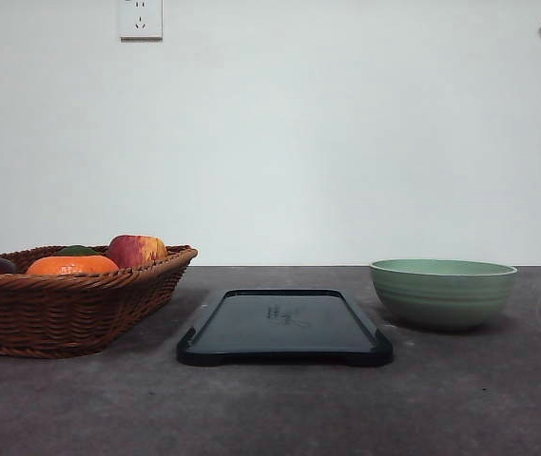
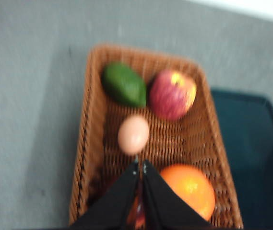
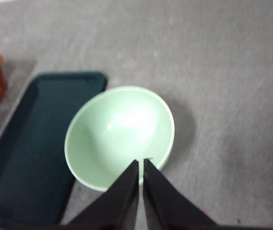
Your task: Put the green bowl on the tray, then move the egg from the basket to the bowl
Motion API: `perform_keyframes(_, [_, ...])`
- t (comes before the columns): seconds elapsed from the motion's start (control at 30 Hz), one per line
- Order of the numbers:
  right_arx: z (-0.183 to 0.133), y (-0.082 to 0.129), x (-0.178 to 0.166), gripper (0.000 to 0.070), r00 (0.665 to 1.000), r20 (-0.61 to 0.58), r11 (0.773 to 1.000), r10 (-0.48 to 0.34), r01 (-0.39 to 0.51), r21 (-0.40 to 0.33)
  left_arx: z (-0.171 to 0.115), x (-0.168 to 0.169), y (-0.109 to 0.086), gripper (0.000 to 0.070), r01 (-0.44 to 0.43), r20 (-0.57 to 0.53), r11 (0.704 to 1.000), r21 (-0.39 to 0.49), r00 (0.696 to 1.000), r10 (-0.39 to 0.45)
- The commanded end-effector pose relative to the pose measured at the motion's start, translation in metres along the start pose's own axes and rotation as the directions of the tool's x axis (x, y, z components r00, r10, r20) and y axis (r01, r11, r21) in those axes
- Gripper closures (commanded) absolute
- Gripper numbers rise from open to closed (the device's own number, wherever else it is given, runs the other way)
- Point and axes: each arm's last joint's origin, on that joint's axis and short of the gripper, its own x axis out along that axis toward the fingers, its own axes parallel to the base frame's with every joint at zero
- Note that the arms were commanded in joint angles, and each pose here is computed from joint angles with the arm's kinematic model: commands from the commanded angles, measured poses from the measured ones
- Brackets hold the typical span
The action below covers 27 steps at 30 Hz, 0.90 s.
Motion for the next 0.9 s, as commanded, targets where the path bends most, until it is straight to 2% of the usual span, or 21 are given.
perform_keyframes(0.0, [0.006, 0.001, 0.003, 0.0693, 1.000, -0.016, 1.000, 0.001, -0.002, -0.031, 0.006, 0.004, -0.001, 0.0700, 0.011, -0.026, 1.000, 0.007, 1.000, -0.011])
perform_keyframes(0.17, [0.004, -0.002, 0.013, 0.0693, 0.995, -0.102, 1.000, -0.010, 0.009, -0.012, 0.006, 0.020, 0.000, 0.0700, 0.049, -0.111, 0.999, -0.010, 0.993, -0.050])
perform_keyframes(0.33, [0.003, -0.003, 0.014, 0.0674, 0.994, -0.110, 1.000, -0.009, 0.007, -0.017, 0.006, 0.026, 0.000, 0.0696, 0.074, -0.127, 0.997, -0.014, 0.989, -0.076])
perform_keyframes(0.37, [0.003, -0.003, 0.014, 0.0611, 0.994, -0.110, 1.000, -0.009, 0.007, -0.017, 0.007, 0.026, 0.000, 0.0665, 0.076, -0.120, 0.997, -0.010, 0.990, -0.077])
perform_keyframes(0.47, [0.003, -0.003, 0.014, 0.0325, 0.994, -0.111, 1.000, -0.010, 0.008, -0.017, 0.009, 0.026, -0.001, 0.0492, 0.081, -0.098, 0.997, 0.000, 0.992, -0.081])
perform_keyframes(0.5, [0.003, -0.003, 0.014, 0.0283, 0.994, -0.111, 1.000, -0.010, 0.008, -0.017, 0.010, 0.026, -0.001, 0.0447, 0.082, -0.094, 0.997, 0.001, 0.992, -0.082])
perform_keyframes(0.6, [0.003, -0.003, 0.014, 0.0274, 0.994, -0.113, 1.000, -0.010, 0.009, -0.010, 0.010, 0.026, -0.001, 0.0389, 0.084, -0.089, 0.997, 0.002, 0.993, -0.083])
perform_keyframes(0.87, [0.022, 0.001, 0.013, 0.0294, 0.987, -0.160, 0.999, -0.019, 0.026, 0.040, 0.010, 0.026, -0.001, 0.0388, 0.083, -0.089, 0.997, 0.002, 0.993, -0.083])
